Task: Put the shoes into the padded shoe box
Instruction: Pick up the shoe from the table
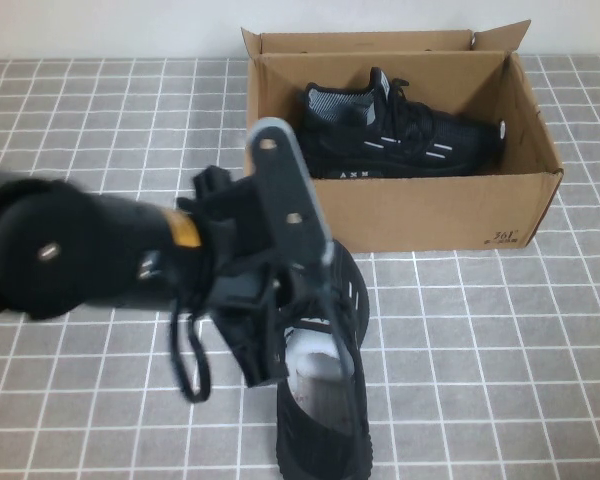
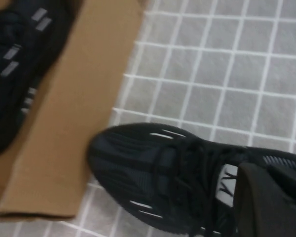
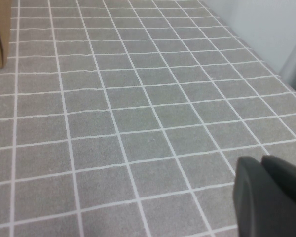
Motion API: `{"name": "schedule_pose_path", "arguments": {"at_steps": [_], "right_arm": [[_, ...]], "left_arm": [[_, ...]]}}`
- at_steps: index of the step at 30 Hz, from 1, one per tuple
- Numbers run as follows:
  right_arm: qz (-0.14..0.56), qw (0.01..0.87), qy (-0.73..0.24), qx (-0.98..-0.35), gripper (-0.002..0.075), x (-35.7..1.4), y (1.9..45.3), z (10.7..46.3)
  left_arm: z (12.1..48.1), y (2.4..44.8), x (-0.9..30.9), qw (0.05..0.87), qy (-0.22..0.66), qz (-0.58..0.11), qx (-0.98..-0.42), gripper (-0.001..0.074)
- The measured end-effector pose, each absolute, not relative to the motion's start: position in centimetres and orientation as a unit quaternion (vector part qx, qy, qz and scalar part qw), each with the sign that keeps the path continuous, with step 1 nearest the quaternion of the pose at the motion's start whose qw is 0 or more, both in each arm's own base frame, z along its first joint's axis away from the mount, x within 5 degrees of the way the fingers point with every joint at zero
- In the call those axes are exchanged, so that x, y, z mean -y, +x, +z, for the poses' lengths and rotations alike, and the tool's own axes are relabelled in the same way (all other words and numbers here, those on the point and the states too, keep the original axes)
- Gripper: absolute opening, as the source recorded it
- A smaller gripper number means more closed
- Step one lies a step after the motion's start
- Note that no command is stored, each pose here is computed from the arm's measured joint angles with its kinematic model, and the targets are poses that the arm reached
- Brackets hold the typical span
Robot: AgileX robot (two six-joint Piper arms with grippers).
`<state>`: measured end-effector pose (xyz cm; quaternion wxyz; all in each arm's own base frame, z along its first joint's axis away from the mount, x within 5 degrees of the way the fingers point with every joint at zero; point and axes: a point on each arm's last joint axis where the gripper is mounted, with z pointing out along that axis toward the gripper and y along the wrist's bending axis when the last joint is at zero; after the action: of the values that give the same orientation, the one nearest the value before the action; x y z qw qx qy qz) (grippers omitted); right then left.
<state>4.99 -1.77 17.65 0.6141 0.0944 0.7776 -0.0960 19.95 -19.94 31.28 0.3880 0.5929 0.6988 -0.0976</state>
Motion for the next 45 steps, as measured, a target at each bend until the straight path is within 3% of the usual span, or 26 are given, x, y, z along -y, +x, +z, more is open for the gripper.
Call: {"name": "schedule_pose_path", "arguments": {"at_steps": [4,9,12,23,30,33,39,45], "right_arm": [[-0.096,0.614,0.094,-0.778,-0.0008,1.8,5.0,17.6],[-0.096,0.614,0.094,-0.778,-0.0008,1.8,5.0,17.6],[-0.096,0.614,0.094,-0.778,-0.0008,1.8,5.0,17.6],[-0.096,0.614,0.094,-0.778,-0.0008,1.8,5.0,17.6],[-0.096,0.614,0.094,-0.778,-0.0008,1.8,5.0,17.6],[-0.096,0.614,0.094,-0.778,-0.0008,1.8,5.0,17.6],[-0.096,0.614,0.094,-0.778,-0.0008,1.8,5.0,17.6],[-0.096,0.614,0.094,-0.778,-0.0008,1.8,5.0,17.6]], "left_arm": [[31.1,20.9,21.2,0.342,0.614,-0.097,-0.705,0.0069],[31.2,22.1,22.3,0.296,0.636,-0.090,-0.707,0.0312],[30.8,22.7,22.9,0.271,0.645,-0.087,-0.709,0.0405],[27.3,24.5,24.0,0.224,0.662,-0.058,-0.713,0.0445],[25.1,25.7,24.8,0.217,0.666,-0.044,-0.713,0.0399],[24.0,26.1,25.0,0.203,0.667,-0.040,-0.716,0.0328],[24.3,26.1,25.3,0.205,0.658,-0.046,-0.723,0.0071],[25.2,26.3,25.6,0.199,0.645,-0.052,-0.736,0.0022]]}}
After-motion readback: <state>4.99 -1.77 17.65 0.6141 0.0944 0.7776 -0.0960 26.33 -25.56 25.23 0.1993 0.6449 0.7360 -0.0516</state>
